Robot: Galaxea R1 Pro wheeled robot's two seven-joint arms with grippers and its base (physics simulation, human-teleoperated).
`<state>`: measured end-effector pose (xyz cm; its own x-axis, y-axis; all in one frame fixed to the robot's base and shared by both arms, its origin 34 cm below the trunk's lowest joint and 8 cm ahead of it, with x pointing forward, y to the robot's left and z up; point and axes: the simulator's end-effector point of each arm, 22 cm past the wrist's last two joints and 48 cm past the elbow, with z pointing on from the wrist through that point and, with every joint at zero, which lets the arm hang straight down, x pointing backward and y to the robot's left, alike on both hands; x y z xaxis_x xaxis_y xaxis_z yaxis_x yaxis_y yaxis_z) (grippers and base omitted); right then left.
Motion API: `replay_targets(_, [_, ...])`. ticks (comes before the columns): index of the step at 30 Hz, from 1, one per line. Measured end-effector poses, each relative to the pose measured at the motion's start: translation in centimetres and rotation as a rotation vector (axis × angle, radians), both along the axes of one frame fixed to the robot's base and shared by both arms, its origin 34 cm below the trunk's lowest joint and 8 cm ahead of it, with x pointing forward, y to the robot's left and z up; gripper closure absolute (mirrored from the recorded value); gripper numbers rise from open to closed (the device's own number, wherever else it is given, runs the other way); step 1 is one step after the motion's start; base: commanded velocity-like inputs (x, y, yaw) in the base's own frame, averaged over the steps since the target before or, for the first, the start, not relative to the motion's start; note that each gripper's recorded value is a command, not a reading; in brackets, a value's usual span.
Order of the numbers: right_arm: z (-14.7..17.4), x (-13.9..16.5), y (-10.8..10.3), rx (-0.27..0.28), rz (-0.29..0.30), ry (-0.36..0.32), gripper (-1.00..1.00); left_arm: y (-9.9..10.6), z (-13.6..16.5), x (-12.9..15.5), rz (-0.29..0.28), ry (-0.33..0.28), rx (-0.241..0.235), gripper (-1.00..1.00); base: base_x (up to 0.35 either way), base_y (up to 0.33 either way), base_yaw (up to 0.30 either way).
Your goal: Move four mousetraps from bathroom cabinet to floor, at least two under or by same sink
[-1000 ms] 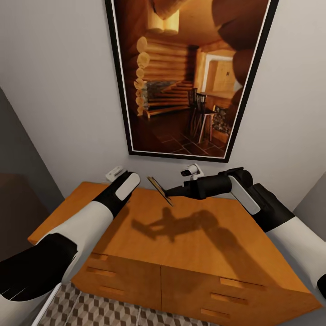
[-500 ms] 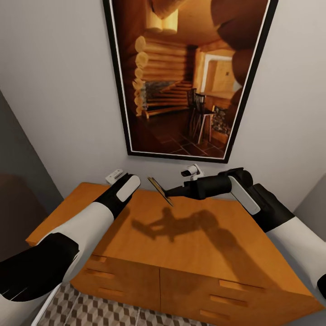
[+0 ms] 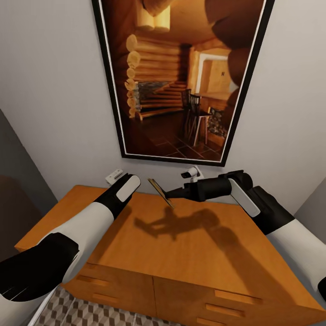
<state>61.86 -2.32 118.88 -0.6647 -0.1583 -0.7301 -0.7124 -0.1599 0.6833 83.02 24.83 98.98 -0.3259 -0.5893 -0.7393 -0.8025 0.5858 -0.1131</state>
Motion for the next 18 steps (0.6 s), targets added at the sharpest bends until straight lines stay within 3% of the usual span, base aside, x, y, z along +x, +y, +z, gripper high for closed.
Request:
replay_targets(11, [0.32,-0.2,0.02,0.003,-0.001,-0.01,1.0,0.04,0.47,-0.04,0.0,-0.006,0.001,-1.0,0.001,-0.001,-0.122])
replay_targets(18, [0.4,-0.25,0.02,0.003,-0.001,-0.012,1.0,0.1,0.45,-0.11,0.001,-0.004,0.002,-1.0,0.0,0.0,-0.033])
